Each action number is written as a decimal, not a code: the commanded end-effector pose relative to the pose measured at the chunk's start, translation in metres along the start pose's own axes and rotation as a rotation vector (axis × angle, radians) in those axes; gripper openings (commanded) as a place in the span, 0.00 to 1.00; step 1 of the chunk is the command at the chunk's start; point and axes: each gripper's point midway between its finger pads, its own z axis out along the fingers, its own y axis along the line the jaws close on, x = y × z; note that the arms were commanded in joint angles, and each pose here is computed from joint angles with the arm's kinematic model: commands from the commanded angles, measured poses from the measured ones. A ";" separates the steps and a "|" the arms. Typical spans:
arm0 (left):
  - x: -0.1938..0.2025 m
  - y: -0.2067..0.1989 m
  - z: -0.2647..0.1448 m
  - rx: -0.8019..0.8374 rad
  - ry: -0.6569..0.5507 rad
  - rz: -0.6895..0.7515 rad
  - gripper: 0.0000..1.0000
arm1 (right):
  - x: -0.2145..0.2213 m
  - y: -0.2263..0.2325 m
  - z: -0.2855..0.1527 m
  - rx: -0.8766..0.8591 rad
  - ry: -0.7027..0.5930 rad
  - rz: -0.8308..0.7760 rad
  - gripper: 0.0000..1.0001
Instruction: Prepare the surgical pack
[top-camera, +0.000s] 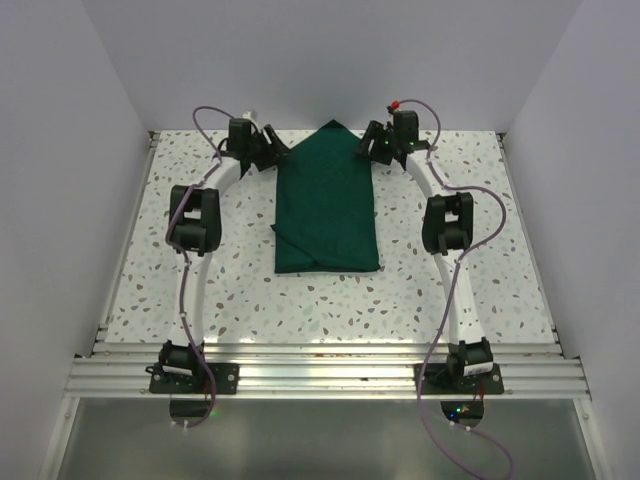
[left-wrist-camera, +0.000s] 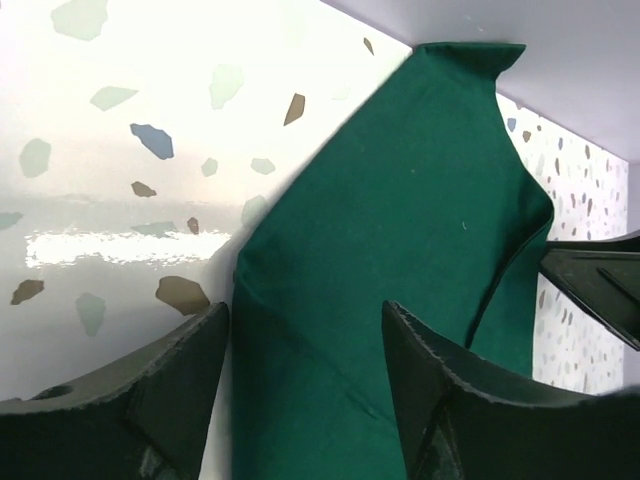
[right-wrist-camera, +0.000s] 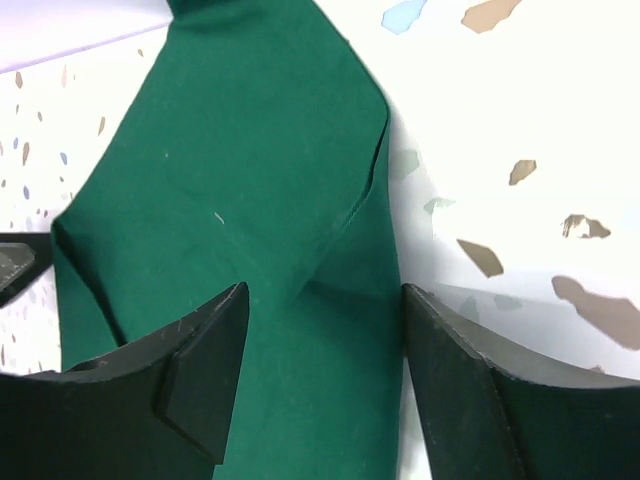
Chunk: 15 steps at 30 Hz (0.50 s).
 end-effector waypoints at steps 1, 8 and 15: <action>0.017 0.013 0.011 0.015 0.050 -0.053 0.65 | 0.034 -0.021 0.016 0.024 0.084 0.076 0.63; 0.009 0.008 0.016 0.069 0.037 -0.082 0.23 | 0.039 -0.017 0.024 -0.035 0.092 0.087 0.40; -0.029 -0.029 -0.002 0.153 -0.017 -0.101 0.00 | -0.018 0.048 -0.002 -0.214 -0.024 0.138 0.00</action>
